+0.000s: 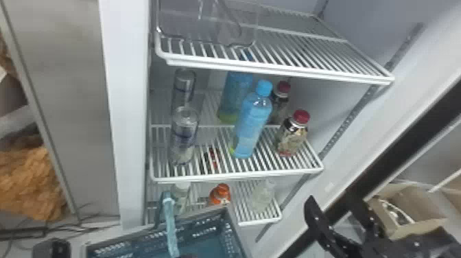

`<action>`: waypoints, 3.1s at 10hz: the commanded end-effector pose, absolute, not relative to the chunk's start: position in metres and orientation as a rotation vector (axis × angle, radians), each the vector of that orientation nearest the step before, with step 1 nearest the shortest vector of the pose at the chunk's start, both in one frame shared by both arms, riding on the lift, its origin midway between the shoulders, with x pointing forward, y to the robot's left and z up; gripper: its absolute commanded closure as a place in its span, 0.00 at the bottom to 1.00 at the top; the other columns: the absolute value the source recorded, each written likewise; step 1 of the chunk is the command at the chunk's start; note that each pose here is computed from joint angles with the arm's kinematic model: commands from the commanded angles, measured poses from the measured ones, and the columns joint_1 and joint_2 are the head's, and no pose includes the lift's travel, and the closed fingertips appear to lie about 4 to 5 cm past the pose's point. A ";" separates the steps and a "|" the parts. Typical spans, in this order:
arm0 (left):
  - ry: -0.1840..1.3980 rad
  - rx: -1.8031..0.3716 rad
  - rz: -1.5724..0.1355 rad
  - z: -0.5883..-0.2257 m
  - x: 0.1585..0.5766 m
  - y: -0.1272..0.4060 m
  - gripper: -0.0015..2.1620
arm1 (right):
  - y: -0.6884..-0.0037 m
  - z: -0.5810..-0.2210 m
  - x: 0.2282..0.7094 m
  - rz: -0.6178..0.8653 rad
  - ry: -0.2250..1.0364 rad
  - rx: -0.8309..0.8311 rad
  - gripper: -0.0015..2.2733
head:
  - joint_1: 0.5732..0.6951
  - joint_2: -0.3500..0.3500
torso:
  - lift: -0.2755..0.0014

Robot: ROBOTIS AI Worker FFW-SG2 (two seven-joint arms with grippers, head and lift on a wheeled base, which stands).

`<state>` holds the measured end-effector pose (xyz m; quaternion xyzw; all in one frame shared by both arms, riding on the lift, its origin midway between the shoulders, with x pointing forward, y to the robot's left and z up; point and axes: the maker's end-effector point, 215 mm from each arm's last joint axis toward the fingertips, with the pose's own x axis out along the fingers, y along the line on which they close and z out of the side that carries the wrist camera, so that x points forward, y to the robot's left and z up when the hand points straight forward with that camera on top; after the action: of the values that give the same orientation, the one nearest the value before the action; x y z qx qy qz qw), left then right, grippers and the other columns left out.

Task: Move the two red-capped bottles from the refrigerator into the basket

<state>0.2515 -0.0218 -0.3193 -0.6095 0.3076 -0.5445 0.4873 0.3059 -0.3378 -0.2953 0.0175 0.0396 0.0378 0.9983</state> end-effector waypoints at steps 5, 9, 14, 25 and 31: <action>0.752 -1.486 -1.324 -0.320 0.250 -0.022 0.55 | -0.339 -0.298 0.307 0.073 0.081 0.043 0.09 | 1.00 0.00 | 0.99; 0.747 -1.485 -1.322 -0.320 0.251 -0.022 0.55 | -0.343 -0.305 0.311 0.062 0.082 0.047 0.09 | 1.00 0.00 | 0.99; 0.745 -1.481 -1.326 -0.318 0.252 -0.021 0.55 | -0.348 -0.309 0.342 0.034 0.040 0.064 0.09 | 1.00 0.00 | 0.99; 0.740 -1.469 -1.330 -0.317 0.256 -0.020 0.55 | -0.348 -0.313 0.422 0.003 0.031 0.105 0.09 | 1.00 0.00 | 0.99; 0.738 -1.472 -1.324 -0.318 0.256 -0.018 0.55 | -0.353 -0.323 0.468 -0.003 0.060 0.090 0.09 | 1.00 0.00 | 0.99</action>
<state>0.2554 -0.0179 -0.3181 -0.6066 0.3043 -0.5454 0.4919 0.4632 -0.3532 -0.3202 0.0453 0.0259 -0.0029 0.9986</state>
